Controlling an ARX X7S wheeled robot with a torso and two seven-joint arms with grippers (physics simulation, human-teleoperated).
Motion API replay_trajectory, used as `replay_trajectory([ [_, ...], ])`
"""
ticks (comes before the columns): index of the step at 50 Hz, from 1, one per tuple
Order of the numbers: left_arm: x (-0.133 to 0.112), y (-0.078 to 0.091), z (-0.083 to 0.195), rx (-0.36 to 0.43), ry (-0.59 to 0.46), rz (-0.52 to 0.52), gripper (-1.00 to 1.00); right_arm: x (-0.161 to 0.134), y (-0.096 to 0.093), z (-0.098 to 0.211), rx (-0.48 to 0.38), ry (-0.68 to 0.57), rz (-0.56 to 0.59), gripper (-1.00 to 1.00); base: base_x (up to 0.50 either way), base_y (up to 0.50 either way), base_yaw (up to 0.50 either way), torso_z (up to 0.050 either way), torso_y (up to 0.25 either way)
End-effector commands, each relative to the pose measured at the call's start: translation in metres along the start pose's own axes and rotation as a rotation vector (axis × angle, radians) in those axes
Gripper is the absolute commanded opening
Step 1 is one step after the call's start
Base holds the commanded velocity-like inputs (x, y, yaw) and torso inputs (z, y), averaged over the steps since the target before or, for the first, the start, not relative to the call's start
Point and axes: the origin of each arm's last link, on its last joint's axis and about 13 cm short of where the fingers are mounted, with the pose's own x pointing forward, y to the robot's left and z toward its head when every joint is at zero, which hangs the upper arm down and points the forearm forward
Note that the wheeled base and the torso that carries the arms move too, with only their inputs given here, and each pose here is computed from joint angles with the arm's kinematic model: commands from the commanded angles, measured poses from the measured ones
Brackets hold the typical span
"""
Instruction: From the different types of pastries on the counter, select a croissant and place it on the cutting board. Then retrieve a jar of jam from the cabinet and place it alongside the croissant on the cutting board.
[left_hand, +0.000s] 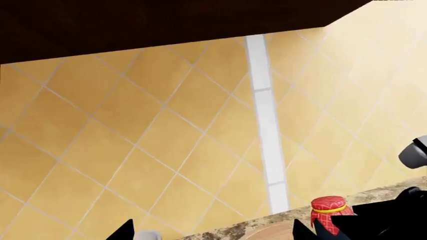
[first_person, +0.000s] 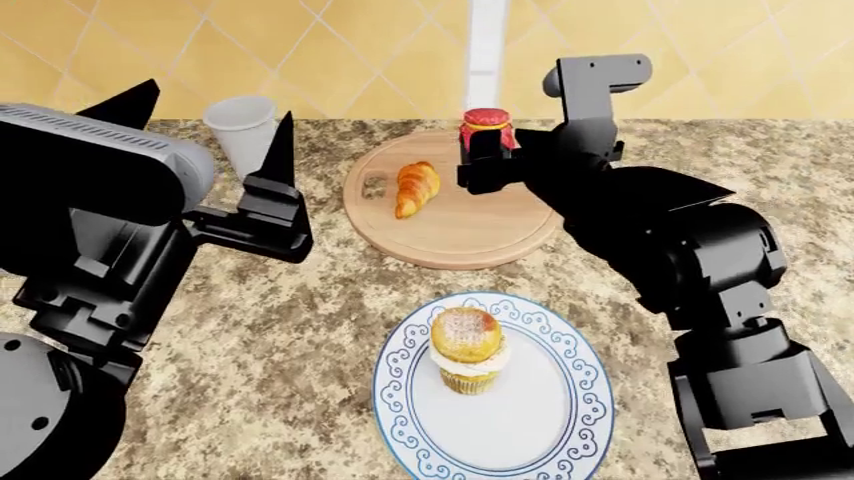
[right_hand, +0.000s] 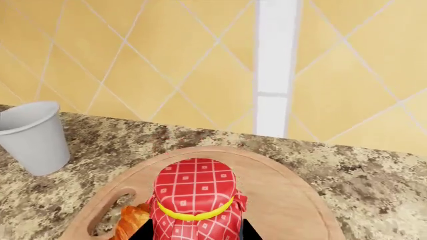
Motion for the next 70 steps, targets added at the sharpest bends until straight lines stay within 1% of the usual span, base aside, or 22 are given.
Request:
replay_trajectory([
  [1, 0.0, 0.0, -0.001, 0.006, 0.001, -0.008, 1.0, -0.003, -0.003, -0.005, -0.004, -0.003, -0.005, -1.0, 0.0, 0.0, 0.0, 0.0, -0.189],
  [5, 0.001, 0.0, -0.001, 0.003, 0.0, -0.01, 1.0, -0.004, -0.003, -0.004, -0.004, -0.01, -0.006, -1.0, 0.0, 0.0, 0.0, 0.0, -0.186],
  [12, 0.0, 0.001, 0.0, -0.013, -0.005, -0.006, 1.0, -0.006, -0.004, -0.003, -0.008, -0.022, -0.007, -1.0, 0.0, 0.0, 0.0, 0.0, -0.008],
  [21, 0.0, 0.0, -0.001, 0.004, -0.001, -0.013, 1.0, -0.005, -0.005, -0.005, -0.014, -0.018, -0.017, -1.0, 0.0, 0.0, 0.0, 0.0, -0.039],
  [33, -0.001, 0.0, 0.0, -0.007, -0.004, -0.012, 1.0, -0.004, -0.005, -0.002, -0.03, -0.019, -0.02, -1.0, 0.0, 0.0, 0.0, 0.0, -0.064],
  [50, -0.001, -0.001, 0.001, -0.013, -0.006, -0.016, 1.0, -0.007, -0.008, -0.015, -0.055, 0.018, -0.031, -1.0, 0.0, 0.0, 0.0, 0.0, 0.0],
  [68, 0.0, 0.0, 0.0, -0.014, -0.007, -0.015, 1.0, -0.009, -0.009, -0.024, -0.073, 0.025, -0.032, -1.0, 0.0, 0.0, 0.0, 0.0, 0.0],
  [69, 0.0, 0.0, 0.001, -0.014, -0.007, -0.015, 1.0, -0.009, -0.009, -0.024, -0.073, 0.025, -0.033, 1.0, 0.0, 0.0, 0.0, 0.0, 0.0],
  [70, 0.0, 0.0, 0.001, -0.014, -0.008, -0.016, 1.0, -0.009, -0.009, -0.024, -0.074, 0.025, -0.034, 1.0, 0.0, 0.0, 0.0, 0.0, 0.0],
])
